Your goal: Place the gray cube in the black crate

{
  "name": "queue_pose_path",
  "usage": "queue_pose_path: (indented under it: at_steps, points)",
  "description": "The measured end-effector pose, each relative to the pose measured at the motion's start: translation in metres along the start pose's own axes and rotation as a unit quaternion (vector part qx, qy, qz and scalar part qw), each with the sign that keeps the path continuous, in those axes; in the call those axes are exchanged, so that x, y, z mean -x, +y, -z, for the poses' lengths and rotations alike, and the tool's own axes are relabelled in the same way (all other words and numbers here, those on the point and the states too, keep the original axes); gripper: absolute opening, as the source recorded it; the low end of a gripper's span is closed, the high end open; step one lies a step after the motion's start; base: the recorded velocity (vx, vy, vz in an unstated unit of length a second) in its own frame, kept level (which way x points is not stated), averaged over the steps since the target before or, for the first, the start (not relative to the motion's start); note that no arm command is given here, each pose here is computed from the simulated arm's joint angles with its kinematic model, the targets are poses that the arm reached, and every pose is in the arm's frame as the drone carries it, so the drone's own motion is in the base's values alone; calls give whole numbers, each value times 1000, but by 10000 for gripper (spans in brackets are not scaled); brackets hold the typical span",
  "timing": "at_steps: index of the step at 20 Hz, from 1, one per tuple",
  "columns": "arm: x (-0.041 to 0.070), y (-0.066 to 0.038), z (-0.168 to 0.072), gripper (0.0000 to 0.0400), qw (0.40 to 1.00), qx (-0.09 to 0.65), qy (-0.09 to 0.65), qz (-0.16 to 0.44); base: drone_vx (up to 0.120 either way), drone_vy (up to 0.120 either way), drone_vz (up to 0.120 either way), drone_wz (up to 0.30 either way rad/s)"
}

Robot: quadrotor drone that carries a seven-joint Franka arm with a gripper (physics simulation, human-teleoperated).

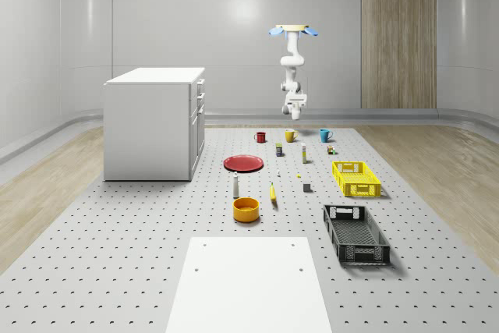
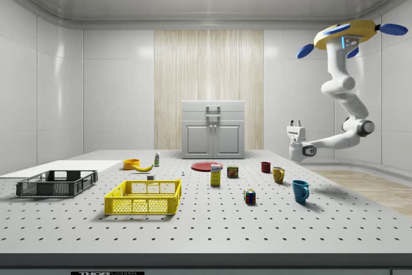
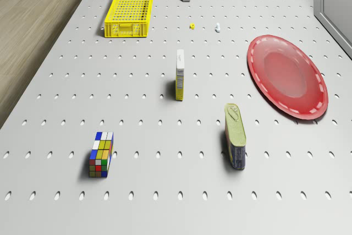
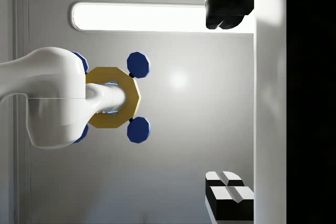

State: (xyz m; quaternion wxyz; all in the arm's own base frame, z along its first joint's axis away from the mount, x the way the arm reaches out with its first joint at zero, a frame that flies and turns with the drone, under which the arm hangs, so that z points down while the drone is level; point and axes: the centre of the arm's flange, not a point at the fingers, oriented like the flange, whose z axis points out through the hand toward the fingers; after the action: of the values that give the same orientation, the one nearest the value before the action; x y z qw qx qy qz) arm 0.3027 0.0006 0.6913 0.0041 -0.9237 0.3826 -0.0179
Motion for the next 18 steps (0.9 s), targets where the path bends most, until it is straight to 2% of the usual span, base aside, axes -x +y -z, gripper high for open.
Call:
queue_pose_path:
  at_steps: [11, 18]
  points:
    - [3, -2, 0, 400, 1000, 9, 15, 0, 120, 0, 0, 0]
    - [10, -8, -1, 400, 998, 39, 49, 1, 120, 0, 0, 0]
